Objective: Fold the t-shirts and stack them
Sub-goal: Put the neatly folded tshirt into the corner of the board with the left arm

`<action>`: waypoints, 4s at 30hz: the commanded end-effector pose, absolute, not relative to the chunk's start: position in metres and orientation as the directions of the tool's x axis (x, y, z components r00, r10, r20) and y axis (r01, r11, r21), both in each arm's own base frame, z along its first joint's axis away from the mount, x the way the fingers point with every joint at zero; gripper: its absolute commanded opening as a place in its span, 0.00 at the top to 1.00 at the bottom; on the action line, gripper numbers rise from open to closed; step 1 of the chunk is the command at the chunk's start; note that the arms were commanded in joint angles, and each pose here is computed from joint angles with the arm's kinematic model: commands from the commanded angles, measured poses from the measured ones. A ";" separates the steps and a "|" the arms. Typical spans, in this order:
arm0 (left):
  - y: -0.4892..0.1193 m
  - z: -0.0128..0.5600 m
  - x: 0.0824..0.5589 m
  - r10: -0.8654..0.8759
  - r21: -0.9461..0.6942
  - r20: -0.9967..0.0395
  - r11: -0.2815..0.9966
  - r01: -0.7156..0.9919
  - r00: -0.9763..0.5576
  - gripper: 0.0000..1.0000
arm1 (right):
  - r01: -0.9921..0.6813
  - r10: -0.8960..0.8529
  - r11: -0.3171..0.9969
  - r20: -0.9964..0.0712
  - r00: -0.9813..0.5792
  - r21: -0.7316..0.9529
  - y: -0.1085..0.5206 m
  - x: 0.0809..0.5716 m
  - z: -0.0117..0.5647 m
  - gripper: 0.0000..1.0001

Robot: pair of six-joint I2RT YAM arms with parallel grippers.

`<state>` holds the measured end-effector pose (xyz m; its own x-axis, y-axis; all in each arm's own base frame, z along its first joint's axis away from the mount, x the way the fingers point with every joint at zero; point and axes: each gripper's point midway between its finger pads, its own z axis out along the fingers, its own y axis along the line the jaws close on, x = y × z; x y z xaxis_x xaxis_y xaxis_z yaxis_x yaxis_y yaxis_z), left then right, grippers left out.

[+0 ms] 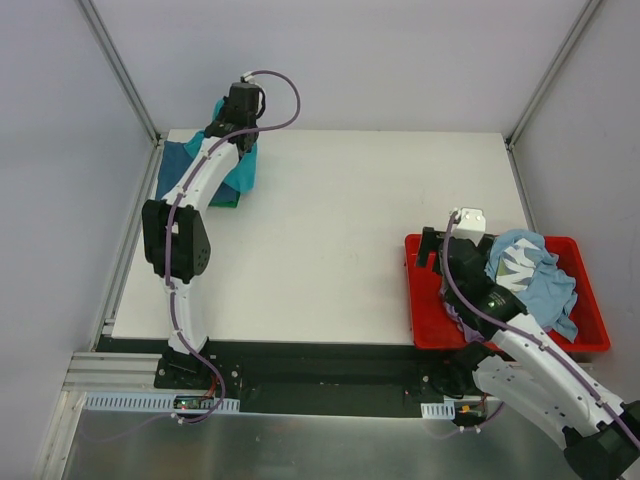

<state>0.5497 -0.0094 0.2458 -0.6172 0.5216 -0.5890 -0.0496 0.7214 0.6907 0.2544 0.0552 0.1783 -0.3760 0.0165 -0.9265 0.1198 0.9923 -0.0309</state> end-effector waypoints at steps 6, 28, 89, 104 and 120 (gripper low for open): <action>0.035 0.268 0.548 0.503 0.692 -0.611 0.714 -0.104 -0.611 1.00 | 0.155 0.033 0.988 -0.934 -0.355 -0.025 0.052 0.260 0.183 0.04; 0.114 0.188 0.574 0.462 0.661 -0.583 0.748 -0.059 -0.669 1.00 | 0.125 -0.003 0.991 -0.915 -0.403 -0.058 0.060 0.267 0.172 0.04; -0.023 0.151 0.525 -0.305 -0.269 -0.699 0.950 -0.158 -0.646 0.01 | 0.107 0.111 0.991 -0.931 -0.348 0.078 0.057 0.248 0.179 0.04; -0.063 0.086 0.510 -0.321 -0.339 -0.558 0.930 -0.142 -0.765 0.01 | 0.119 0.070 0.993 -0.920 -0.385 0.026 0.058 0.255 0.170 0.04; -0.076 0.183 0.483 -0.287 -0.317 -0.692 0.945 -0.079 -0.663 0.01 | 0.117 0.101 0.991 -0.927 -0.360 0.062 0.058 0.253 0.176 0.04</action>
<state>0.5025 -0.0708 0.1127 -0.7418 -0.2716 -0.6132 -0.1086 0.9509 -0.2898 0.2496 0.0578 0.1582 -0.4170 0.0582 -0.9070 0.1091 0.9939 0.0137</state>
